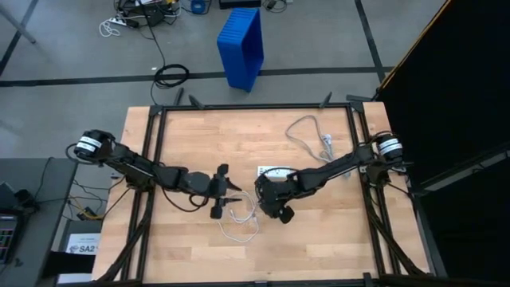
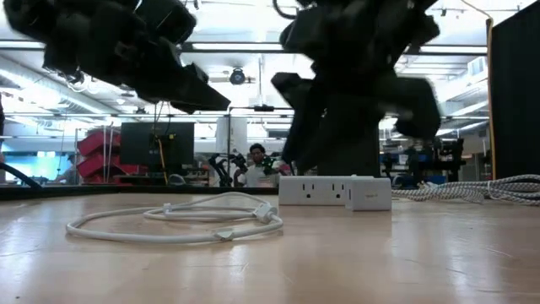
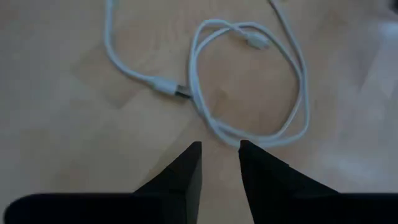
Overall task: Insert USB
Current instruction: Insert the white charger cable into the white charger adapter
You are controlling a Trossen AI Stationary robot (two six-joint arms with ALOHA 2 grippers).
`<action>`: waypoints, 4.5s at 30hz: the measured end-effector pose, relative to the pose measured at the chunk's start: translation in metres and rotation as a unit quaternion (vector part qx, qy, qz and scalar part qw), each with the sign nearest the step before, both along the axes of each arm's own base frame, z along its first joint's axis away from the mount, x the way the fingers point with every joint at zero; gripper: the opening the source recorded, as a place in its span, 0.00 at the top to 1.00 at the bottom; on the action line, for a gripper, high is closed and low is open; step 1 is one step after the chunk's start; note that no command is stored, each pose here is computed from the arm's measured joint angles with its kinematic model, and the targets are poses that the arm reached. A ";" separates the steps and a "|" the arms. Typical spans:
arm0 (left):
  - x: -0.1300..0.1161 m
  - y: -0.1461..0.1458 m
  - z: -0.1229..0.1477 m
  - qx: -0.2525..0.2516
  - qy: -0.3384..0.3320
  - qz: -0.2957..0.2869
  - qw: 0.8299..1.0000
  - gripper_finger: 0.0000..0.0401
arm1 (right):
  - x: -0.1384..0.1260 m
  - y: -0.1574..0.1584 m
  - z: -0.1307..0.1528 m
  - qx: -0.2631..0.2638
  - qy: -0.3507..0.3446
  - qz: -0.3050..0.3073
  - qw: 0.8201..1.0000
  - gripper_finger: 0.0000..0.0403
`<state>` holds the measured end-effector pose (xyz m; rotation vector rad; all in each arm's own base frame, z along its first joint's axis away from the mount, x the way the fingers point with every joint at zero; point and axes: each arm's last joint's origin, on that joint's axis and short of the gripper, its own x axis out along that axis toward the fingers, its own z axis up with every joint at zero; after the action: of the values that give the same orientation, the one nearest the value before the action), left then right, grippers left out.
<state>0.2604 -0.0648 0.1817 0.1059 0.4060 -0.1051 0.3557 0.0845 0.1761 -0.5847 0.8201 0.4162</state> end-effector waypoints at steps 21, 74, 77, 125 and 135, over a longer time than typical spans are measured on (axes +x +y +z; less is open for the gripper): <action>0.099 -0.027 -0.016 0.097 0.206 -0.192 0.954 0.66 | -0.073 -0.017 0.034 0.124 -0.168 -0.062 0.976 0.92; 0.076 0.002 0.058 0.231 0.195 -0.069 0.951 0.99 | -0.071 -0.020 0.036 0.118 -0.185 -0.071 0.973 0.93; 0.057 0.014 0.083 0.262 0.195 0.062 0.943 1.00 | -0.070 -0.020 0.039 0.122 -0.199 -0.070 0.970 0.94; -0.004 0.024 0.042 -0.113 0.036 0.169 0.978 1.00 | -0.012 -0.098 0.037 0.076 -0.353 -0.216 0.907 0.93; -0.045 0.034 0.007 -0.205 -0.229 0.103 0.946 1.00 | 0.008 -0.126 0.080 0.134 -0.325 -0.182 0.918 0.93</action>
<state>0.2158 -0.0304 0.1886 -0.3202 -0.0780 0.0449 0.3640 -0.0418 0.2561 -0.2695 0.2088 -0.0241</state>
